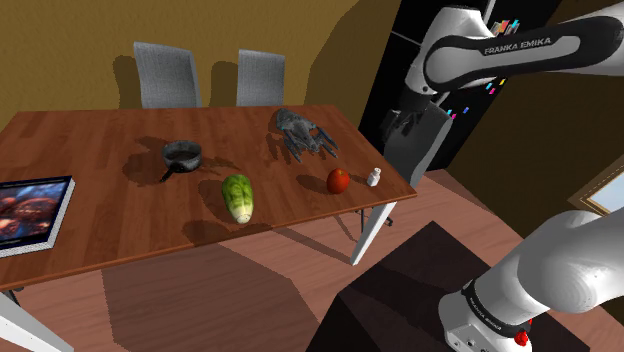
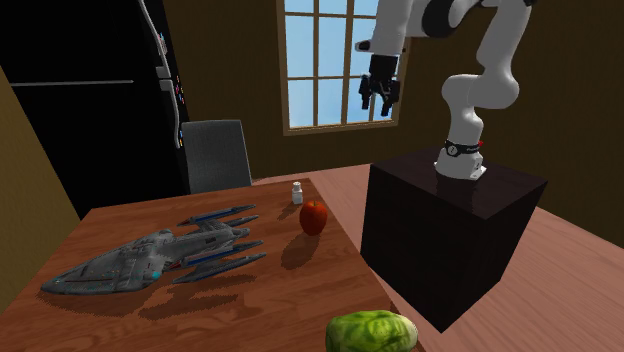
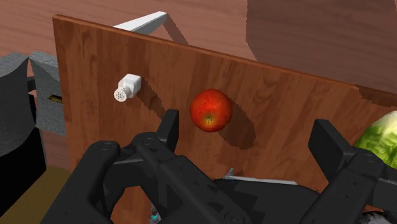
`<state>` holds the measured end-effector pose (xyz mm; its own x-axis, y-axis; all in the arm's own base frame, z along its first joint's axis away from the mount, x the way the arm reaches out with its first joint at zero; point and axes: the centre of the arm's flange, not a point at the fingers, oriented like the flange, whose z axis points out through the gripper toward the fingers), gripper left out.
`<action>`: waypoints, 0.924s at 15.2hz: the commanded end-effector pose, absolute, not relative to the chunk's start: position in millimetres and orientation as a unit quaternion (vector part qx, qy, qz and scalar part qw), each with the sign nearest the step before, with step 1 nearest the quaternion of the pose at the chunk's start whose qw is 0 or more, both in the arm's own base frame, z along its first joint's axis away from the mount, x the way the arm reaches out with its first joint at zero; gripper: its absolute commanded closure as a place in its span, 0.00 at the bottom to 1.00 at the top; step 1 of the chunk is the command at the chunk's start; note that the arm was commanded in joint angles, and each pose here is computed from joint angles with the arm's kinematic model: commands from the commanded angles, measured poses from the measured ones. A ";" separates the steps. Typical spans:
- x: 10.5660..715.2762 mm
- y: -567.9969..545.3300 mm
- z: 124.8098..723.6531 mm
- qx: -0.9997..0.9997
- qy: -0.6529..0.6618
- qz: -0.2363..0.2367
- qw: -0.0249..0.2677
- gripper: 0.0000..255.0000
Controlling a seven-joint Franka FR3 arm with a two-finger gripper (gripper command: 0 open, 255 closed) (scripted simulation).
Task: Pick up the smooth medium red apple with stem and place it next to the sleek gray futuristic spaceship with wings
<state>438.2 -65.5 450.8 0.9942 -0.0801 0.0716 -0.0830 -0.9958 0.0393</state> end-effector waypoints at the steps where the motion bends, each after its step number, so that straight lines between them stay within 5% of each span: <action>1: 454.2 -69.2 427.7 0.998 -0.047 0.037 0.020 0.00; 14: 551.5 -98.4 290.5 0.995 -0.087 0.044 0.016 0.00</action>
